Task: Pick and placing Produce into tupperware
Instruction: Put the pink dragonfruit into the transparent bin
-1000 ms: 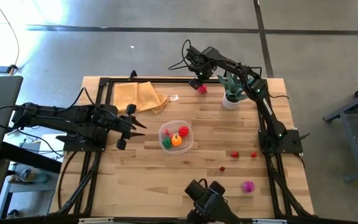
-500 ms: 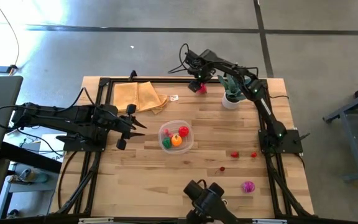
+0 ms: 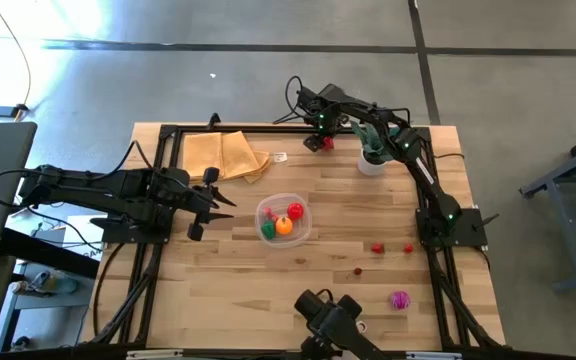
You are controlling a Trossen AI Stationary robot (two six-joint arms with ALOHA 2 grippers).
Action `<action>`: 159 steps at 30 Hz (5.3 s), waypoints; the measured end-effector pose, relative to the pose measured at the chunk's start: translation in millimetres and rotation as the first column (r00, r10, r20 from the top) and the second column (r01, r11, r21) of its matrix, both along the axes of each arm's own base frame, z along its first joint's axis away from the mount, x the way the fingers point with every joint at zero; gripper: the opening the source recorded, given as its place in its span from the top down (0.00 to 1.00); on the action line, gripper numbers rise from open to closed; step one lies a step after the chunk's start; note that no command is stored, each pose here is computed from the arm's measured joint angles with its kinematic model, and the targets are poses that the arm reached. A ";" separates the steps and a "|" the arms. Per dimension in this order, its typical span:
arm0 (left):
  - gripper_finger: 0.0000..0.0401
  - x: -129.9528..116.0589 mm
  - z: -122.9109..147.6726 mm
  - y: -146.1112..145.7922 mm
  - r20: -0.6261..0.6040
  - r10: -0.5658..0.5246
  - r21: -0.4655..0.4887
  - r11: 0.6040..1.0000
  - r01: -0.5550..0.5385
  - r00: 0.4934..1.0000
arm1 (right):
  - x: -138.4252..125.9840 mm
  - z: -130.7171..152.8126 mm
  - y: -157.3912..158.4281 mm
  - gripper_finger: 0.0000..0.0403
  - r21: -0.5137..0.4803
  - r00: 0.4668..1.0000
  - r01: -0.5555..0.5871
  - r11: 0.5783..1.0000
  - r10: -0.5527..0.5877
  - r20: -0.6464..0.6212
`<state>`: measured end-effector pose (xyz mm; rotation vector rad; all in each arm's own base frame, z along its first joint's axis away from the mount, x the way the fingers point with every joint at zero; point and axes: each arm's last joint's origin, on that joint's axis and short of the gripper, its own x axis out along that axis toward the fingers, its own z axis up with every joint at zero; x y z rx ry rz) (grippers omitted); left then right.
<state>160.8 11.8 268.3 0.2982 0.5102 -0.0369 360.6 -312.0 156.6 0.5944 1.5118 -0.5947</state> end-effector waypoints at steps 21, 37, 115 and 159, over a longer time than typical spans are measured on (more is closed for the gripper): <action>0.70 0.0 0.0 -0.1 0.000 -0.001 0.000 1.000 0.001 1.000 | 0.5 0.2 -0.4 0.46 -0.004 1.000 -0.001 1.000 0.001 0.006; 0.70 0.0 0.0 0.0 0.000 0.000 0.000 1.000 0.000 1.000 | -0.2 0.4 0.6 0.47 0.010 1.000 -0.005 1.000 0.005 0.003; 0.70 0.0 0.0 0.0 0.000 0.000 0.000 1.000 0.000 1.000 | 64.1 62.7 237.4 0.50 -0.393 0.366 -0.669 0.632 0.739 0.566; 0.70 0.0 -0.3 0.0 -0.002 0.000 0.000 1.000 0.000 1.000 | 81.5 8.2 242.0 0.49 -0.371 0.391 -0.703 0.606 0.766 0.510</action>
